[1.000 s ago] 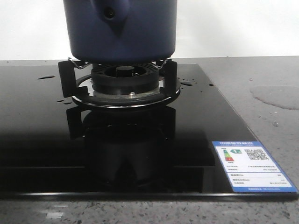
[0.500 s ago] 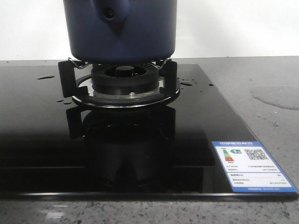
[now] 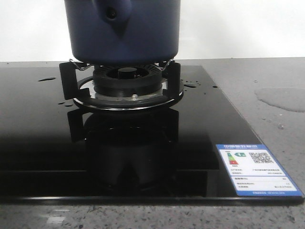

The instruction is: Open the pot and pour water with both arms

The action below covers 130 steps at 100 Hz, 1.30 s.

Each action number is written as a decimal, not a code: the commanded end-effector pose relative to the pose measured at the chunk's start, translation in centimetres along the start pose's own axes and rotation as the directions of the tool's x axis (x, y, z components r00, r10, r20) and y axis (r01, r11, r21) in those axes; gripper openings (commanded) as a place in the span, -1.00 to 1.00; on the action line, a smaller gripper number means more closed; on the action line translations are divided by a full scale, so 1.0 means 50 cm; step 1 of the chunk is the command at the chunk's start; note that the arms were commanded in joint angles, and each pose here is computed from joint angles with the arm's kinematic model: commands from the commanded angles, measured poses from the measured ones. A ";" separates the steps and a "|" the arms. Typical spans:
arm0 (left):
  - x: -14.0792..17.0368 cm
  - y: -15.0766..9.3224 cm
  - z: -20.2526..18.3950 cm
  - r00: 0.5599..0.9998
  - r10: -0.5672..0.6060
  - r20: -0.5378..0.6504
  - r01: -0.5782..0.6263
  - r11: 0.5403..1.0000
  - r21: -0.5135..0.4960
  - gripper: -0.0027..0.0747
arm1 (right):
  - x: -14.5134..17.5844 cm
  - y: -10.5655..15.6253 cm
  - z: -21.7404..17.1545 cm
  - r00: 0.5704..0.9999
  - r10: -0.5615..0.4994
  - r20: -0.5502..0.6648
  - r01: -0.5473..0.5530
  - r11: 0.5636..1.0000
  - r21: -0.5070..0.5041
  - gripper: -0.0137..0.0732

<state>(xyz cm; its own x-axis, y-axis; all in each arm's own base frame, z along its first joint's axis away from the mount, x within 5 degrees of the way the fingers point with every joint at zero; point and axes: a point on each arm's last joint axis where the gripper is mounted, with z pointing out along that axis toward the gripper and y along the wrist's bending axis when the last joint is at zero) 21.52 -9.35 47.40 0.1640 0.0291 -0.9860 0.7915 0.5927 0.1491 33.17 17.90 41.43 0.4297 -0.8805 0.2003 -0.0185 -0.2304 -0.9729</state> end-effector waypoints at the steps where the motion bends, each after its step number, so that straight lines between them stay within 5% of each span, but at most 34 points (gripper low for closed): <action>1: -0.048 -0.010 -0.015 0.994 -0.022 0.105 0.023 1.000 -0.009 -0.04 | 0.008 -0.048 -0.034 0.991 0.137 0.003 -0.137 0.989 0.054 -0.21; 15: -0.048 -0.010 -0.015 0.994 -0.022 0.105 0.023 1.000 -0.009 -0.04 | -0.007 -0.052 -0.048 0.912 0.407 0.047 -0.408 0.913 -0.002 -0.21; 37: -0.048 -0.010 -0.015 0.994 -0.022 0.105 0.023 1.000 -0.009 -0.04 | 0.025 -0.087 -0.111 0.584 0.809 0.065 -0.810 0.586 -0.022 -0.22; 65: -0.045 -0.008 -0.013 0.995 -0.026 0.101 0.027 1.000 -0.008 -0.04 | 0.141 -0.044 -0.219 0.259 0.964 -0.065 -0.964 0.262 0.047 -0.22; 88: -0.026 0.000 0.004 0.996 -0.052 0.076 0.050 0.998 0.027 -0.04 | 0.182 0.122 -0.298 0.033 0.998 -0.049 -0.949 0.046 0.312 -0.22; 107: -0.008 -0.004 0.031 0.995 -0.083 0.056 0.079 0.994 0.069 -0.04 | 0.171 0.267 -0.335 -0.089 0.996 -0.011 -0.866 -0.072 0.496 -0.22; 130: 0.014 -0.003 0.059 0.993 -0.115 0.027 0.112 0.988 0.106 -0.04 | 0.147 0.372 -0.355 -0.163 0.982 -0.091 -0.845 -0.092 0.526 -0.22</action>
<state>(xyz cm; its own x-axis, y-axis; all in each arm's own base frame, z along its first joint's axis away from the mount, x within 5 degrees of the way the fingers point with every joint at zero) 24.01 -11.53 44.94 0.0670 0.0380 -0.9970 0.8527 0.5168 0.0770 20.22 0.55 25.70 -0.2759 -0.1345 -0.9517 0.0262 0.9887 -0.1473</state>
